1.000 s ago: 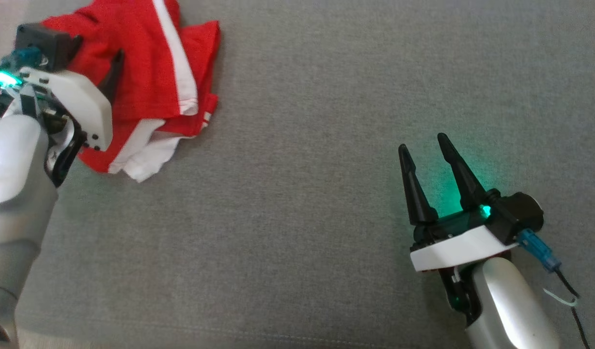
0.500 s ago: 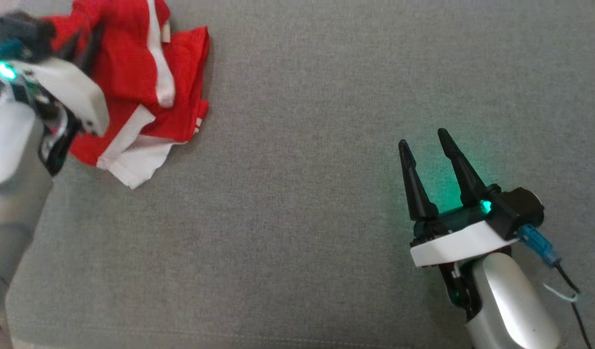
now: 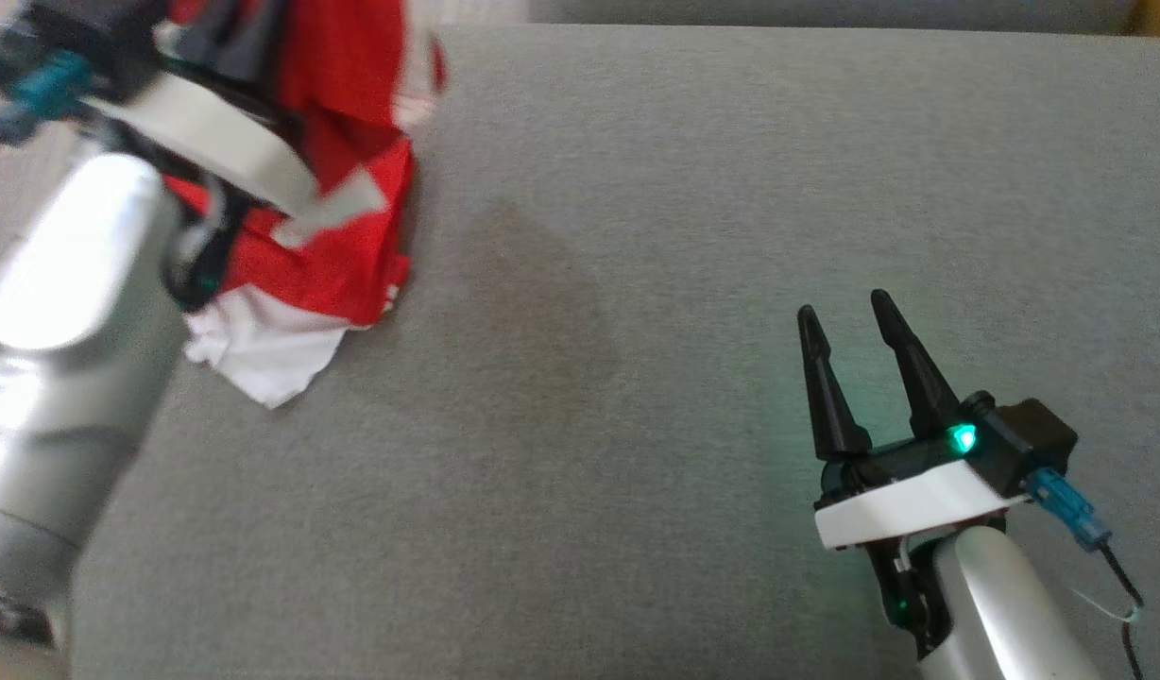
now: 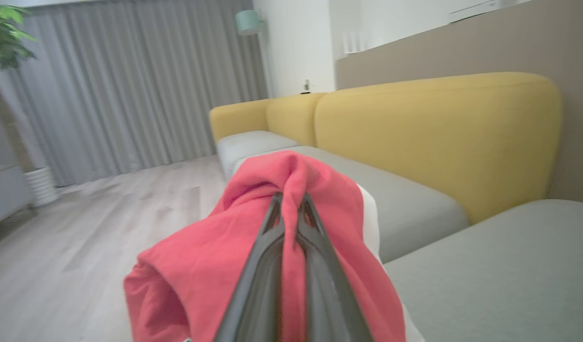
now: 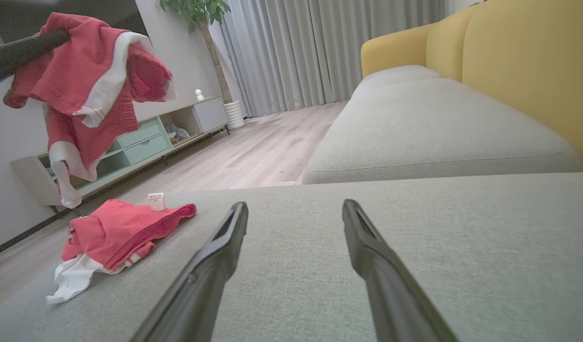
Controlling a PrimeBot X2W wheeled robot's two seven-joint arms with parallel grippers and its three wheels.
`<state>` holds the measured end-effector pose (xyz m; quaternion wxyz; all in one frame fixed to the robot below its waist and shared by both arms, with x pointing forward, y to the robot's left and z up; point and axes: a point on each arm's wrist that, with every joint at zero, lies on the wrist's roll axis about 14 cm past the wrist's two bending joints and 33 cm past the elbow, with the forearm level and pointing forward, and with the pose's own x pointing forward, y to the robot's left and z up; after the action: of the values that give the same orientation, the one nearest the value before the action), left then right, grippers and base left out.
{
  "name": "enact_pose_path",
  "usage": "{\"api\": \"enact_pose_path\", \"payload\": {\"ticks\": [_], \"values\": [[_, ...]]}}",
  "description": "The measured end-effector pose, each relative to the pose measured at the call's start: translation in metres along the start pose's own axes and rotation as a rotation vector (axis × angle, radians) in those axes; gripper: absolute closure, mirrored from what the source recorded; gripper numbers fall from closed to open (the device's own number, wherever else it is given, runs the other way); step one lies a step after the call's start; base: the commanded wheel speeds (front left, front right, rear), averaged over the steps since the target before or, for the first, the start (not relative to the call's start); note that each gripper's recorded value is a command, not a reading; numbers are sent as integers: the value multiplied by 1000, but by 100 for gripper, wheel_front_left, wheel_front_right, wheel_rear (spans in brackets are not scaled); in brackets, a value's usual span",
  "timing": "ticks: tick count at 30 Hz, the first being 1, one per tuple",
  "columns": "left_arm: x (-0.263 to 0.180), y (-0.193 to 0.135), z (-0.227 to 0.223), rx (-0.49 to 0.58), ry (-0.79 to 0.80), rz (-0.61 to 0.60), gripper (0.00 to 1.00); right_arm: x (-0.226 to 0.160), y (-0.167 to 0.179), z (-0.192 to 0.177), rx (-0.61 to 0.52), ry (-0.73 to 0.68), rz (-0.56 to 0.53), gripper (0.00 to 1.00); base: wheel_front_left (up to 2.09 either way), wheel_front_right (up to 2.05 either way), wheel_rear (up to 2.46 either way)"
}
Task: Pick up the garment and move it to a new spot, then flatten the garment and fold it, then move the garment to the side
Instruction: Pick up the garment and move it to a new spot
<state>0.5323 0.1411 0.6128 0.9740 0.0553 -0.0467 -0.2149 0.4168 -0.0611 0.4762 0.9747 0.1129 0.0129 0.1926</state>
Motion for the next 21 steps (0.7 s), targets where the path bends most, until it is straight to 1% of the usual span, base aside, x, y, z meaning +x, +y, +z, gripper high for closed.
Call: {"api": "enact_pose_path", "payload": {"ticks": [7,15,16,17,18,20,21], "values": [[20,-107,-9,-78,15,-235,100,-19,-26,19,7,-51,-94,0,0,0,0],[45,-217,-13,-180,18,-464,100,-48,-65,33,23,-90,-232,0,0,0,0],[47,-231,-15,-194,26,-495,91,-52,-70,33,22,-91,-251,0,0,0,0],[48,-243,-18,-207,32,-519,53,-55,-74,34,23,-92,-268,0,0,0,0],[48,-243,-18,-207,32,-519,0,-55,-74,34,23,-92,-268,0,0,0,0],[52,-263,-24,-231,45,-556,0,-61,-84,36,18,-97,-301,0,0,0,0],[53,-271,-30,-227,55,-573,0,-64,-89,38,18,-100,-317,0,0,0,0]]}}
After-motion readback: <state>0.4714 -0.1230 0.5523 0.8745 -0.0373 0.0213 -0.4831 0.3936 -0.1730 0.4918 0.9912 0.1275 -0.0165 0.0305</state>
